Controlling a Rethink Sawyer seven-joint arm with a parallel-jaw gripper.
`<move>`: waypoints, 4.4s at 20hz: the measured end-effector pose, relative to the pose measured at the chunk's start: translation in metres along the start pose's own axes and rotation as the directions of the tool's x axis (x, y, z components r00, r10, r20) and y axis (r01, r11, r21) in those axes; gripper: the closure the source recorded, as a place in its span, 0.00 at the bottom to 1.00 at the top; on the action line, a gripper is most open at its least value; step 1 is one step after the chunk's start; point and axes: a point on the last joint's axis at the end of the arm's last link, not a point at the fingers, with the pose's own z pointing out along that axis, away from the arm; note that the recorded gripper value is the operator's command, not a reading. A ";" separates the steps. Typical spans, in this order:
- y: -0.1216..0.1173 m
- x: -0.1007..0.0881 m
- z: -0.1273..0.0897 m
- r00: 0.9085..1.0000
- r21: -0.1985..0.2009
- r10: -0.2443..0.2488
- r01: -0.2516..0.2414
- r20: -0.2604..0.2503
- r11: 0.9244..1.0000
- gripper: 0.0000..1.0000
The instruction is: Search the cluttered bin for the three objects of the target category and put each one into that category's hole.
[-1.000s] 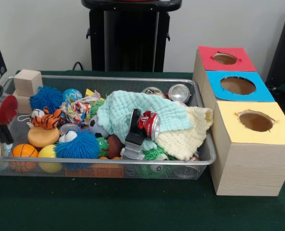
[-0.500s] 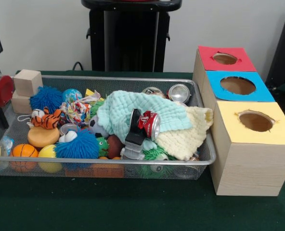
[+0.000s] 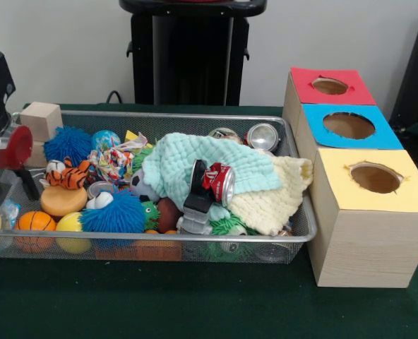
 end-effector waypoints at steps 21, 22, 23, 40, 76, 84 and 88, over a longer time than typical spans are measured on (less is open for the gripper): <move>-0.003 0.005 0.018 1.000 -0.008 0.004 -0.004 -0.024 1.000 0.00; -0.005 0.006 0.018 1.000 -0.009 0.006 -0.006 -0.024 1.000 0.00; -0.006 0.006 0.018 1.000 -0.009 0.007 -0.007 -0.023 1.000 0.00; -0.031 0.012 0.053 0.997 -0.032 0.047 -0.048 -0.056 0.998 0.00; -0.062 -0.006 0.061 0.997 0.018 0.070 -0.069 -0.029 0.997 0.00; -0.062 -0.008 0.061 0.997 0.020 0.070 -0.070 -0.033 0.997 1.00; -0.062 -0.010 0.061 0.997 0.024 0.069 -0.068 -0.030 0.997 1.00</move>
